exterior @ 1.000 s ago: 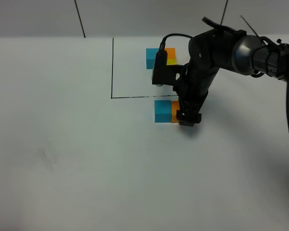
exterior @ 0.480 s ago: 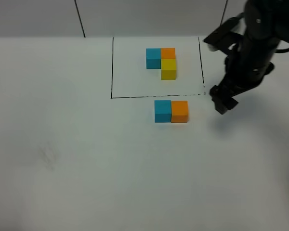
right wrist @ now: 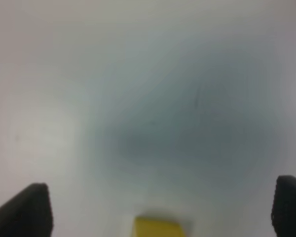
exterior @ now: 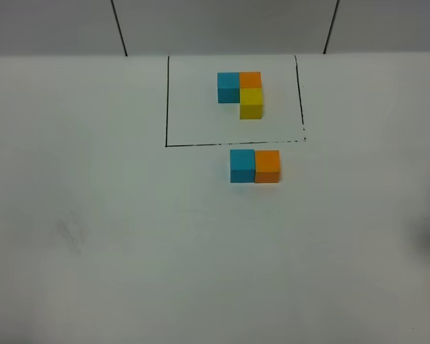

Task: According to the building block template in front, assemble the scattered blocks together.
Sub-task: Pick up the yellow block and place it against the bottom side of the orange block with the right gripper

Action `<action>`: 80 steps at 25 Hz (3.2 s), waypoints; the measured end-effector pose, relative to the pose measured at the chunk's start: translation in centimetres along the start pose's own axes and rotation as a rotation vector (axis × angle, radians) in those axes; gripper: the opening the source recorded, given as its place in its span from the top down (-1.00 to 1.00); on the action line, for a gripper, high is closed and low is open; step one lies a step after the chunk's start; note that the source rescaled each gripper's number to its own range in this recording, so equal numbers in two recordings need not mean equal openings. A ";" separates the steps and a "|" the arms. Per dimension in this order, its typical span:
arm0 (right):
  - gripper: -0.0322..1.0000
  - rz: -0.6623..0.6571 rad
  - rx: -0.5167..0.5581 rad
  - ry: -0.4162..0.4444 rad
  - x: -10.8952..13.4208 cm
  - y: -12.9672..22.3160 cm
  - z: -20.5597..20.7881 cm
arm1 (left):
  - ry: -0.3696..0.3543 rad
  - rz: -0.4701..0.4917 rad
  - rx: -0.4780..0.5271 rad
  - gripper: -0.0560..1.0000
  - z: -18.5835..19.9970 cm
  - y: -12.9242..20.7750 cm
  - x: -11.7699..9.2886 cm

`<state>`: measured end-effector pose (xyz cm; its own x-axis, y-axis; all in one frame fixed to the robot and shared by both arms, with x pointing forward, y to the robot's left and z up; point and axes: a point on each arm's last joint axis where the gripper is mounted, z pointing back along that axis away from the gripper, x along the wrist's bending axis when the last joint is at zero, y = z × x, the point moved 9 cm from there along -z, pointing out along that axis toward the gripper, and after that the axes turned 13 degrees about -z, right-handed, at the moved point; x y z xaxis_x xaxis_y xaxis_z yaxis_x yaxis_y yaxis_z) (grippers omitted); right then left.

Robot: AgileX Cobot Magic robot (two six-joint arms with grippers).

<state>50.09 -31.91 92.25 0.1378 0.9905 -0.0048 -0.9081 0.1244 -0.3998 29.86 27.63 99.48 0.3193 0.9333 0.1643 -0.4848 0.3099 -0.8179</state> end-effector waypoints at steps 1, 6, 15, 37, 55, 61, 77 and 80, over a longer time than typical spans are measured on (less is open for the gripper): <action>-0.64 -0.025 -0.010 0.008 -0.6 0.5 0.0 | 0.000 0.000 0.000 0.75 0.0 0.0 0.0; -0.64 -0.137 -0.002 0.033 -2.4 2.4 -1.3 | 0.000 0.000 0.000 0.75 0.0 0.0 0.0; -0.63 -0.158 0.161 0.034 -2.3 6.7 -4.2 | 0.000 0.000 0.000 0.75 0.0 0.0 0.0; 0.91 -0.183 0.297 -0.003 -0.4 8.0 -6.4 | 0.001 0.000 0.000 0.75 0.0 0.0 0.0; 0.91 -0.148 0.176 0.032 20.9 2.7 -7.0 | 0.001 0.000 0.000 0.75 0.0 0.0 0.0; 0.91 -0.135 0.176 0.021 23.9 1.7 -9.0 | 0.001 0.000 0.000 0.75 0.0 0.0 0.0; 0.91 -0.128 0.155 -0.021 26.2 0.6 -10.9 | 0.001 0.000 0.000 0.75 0.0 0.0 0.0; 0.91 -0.121 0.154 -0.020 26.3 0.6 -11.1 | 0.001 0.000 0.000 0.75 0.0 0.0 0.0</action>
<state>57.60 -6.42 81.71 0.2434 0.9684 0.0538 -0.9354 0.2490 -0.2511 29.85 27.62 99.48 0.3199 0.9332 0.1635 -0.4847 0.3095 -0.8181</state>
